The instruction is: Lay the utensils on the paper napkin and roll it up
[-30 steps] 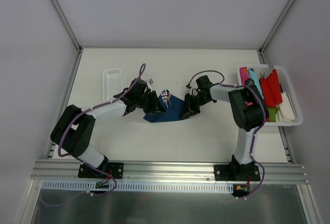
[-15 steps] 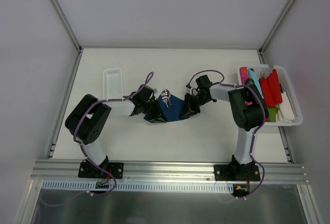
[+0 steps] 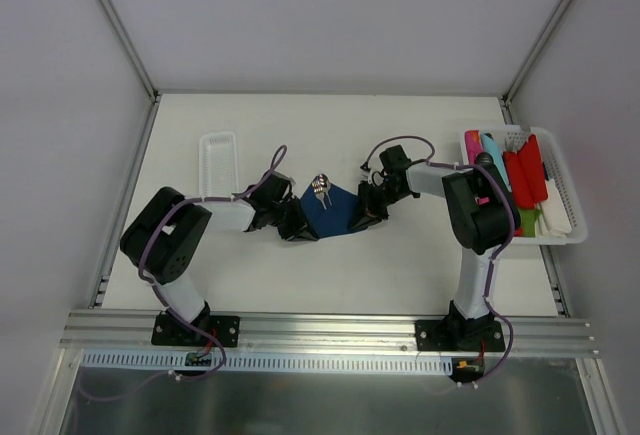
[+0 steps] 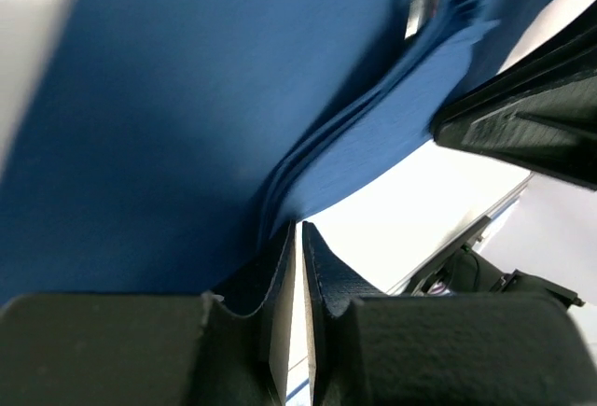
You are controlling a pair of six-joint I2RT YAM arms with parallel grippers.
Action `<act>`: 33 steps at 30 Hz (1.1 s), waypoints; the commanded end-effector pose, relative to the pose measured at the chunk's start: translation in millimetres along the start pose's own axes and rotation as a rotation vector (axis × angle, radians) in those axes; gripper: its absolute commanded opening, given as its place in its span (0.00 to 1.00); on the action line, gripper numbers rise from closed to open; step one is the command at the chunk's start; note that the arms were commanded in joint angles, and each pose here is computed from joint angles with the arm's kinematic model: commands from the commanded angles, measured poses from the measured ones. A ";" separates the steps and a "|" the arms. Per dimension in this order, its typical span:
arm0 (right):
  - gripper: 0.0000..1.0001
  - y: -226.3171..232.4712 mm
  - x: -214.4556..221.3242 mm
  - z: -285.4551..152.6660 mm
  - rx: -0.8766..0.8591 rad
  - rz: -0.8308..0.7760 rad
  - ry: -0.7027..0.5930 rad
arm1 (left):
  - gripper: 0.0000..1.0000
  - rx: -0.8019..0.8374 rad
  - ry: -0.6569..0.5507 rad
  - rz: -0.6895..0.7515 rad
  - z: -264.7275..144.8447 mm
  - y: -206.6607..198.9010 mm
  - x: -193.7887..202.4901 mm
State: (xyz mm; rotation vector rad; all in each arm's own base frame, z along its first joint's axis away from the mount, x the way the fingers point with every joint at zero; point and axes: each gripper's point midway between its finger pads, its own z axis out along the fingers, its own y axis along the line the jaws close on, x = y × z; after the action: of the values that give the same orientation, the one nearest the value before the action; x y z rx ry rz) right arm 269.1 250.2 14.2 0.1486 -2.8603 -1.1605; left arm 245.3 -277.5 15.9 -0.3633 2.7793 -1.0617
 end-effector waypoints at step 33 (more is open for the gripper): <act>0.13 -34.7 4.2 10.4 0.142 0.006 0.019 | 0.08 -0.028 -0.087 0.157 2.1 -42.8 -20.0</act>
State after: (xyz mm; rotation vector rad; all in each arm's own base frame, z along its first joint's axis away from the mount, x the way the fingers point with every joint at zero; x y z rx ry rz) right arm 268.5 250.5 13.6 0.1483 -2.8531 -1.1519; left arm 267.6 -298.6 39.3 -0.1700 2.7119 -0.9546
